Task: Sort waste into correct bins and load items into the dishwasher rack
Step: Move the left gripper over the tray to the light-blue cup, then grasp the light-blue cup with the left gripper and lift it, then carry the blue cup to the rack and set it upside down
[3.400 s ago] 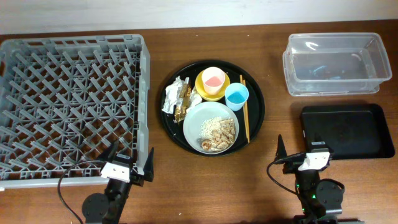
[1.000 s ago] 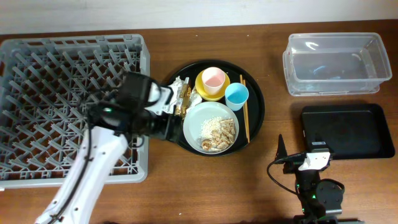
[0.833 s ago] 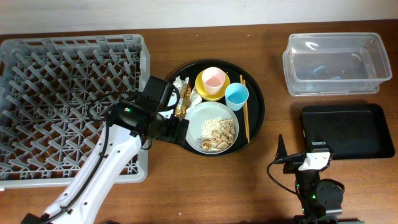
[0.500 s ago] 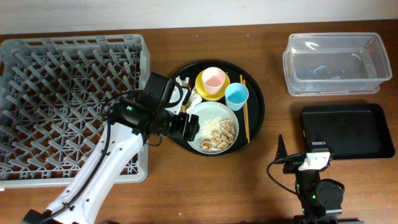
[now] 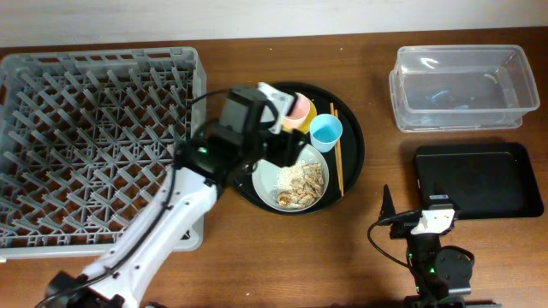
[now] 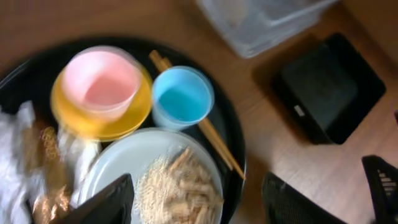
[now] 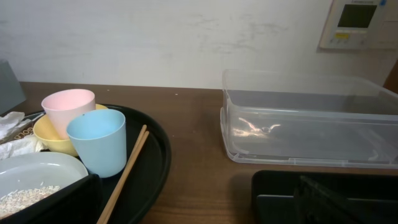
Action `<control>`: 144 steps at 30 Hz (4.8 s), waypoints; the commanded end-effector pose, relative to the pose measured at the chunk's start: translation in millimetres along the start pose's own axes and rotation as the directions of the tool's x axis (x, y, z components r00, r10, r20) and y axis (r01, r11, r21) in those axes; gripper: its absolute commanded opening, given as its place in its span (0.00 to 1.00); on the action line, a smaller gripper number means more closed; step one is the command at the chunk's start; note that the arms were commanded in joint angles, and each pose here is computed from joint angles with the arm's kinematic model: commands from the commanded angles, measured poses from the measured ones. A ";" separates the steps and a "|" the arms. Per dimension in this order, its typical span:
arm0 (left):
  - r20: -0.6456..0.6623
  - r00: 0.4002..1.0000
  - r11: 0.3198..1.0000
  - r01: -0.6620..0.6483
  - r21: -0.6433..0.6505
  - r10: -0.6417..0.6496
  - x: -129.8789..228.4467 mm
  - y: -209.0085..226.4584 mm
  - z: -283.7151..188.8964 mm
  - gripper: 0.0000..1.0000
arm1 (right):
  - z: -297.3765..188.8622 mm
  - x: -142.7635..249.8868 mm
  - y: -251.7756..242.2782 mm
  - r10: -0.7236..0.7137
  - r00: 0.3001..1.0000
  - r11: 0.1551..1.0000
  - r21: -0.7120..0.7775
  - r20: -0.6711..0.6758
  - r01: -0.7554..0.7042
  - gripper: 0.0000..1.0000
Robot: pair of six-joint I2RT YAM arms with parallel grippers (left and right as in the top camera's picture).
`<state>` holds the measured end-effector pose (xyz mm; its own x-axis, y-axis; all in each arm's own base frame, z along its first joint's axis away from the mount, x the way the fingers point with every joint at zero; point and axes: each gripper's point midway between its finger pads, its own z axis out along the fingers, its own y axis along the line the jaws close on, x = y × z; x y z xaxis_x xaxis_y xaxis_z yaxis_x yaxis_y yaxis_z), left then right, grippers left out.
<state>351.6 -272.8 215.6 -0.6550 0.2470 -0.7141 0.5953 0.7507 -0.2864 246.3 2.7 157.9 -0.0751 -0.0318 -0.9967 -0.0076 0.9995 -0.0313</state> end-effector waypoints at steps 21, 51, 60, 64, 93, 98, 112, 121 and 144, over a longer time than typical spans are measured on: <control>-0.005 0.920 0.913 -0.388 -0.128 0.391 23.4 -17.6 136.0 0.57 | 0.1 2.7 -0.1 -0.005 1.000 1.000 0.004 -0.005 0.005 0.98; 0.003 0.916 0.910 -0.398 -0.118 0.401 41.9 -15.7 176.5 0.08 | 0.1 2.7 -0.1 -0.005 1.000 1.000 0.004 -0.005 0.005 0.98; 0.090 0.913 0.917 -0.392 -0.067 0.397 14.2 -37.4 153.6 0.01 | 0.1 2.7 -0.1 -0.005 1.000 1.000 0.004 -0.005 0.005 0.98; 0.181 0.927 0.944 -0.325 -0.052 0.329 -16.7 -52.5 122.3 0.01 | 0.1 2.7 -0.1 -0.005 1.000 1.000 0.004 -0.005 0.005 0.98; 0.146 0.702 0.650 0.534 0.541 -0.697 -45.2 234.7 -125.0 0.00 | 0.1 2.7 -0.1 -0.005 1.000 1.000 0.004 -0.005 0.005 0.98; 0.183 0.643 0.614 0.548 0.569 -0.743 -40.2 282.0 -126.4 0.01 | 0.0 2.8 -0.1 -0.005 1.000 1.000 0.004 -0.006 0.005 0.98; 0.258 0.520 0.567 0.617 0.546 -0.814 6.5 363.8 -140.6 0.00 | 0.1 2.7 -0.1 -0.005 1.000 1.000 0.004 -0.005 0.005 0.99; 0.251 0.466 0.523 0.661 0.539 -0.848 24.9 384.3 -126.2 0.00 | 0.1 2.7 -0.1 -0.005 1.000 1.000 0.004 -0.005 0.005 0.99; 0.223 0.437 0.485 0.696 0.530 -0.871 35.8 390.2 -95.2 0.00 | 0.1 2.7 -0.1 -0.005 1.000 1.000 0.004 -0.005 0.005 0.98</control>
<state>517.0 72.4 152.3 -0.7132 -0.6564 -0.2461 0.1230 0.2285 -0.9657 246.3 3.0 157.9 -0.0750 -0.0326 -0.9966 -0.0088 0.9994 -0.0320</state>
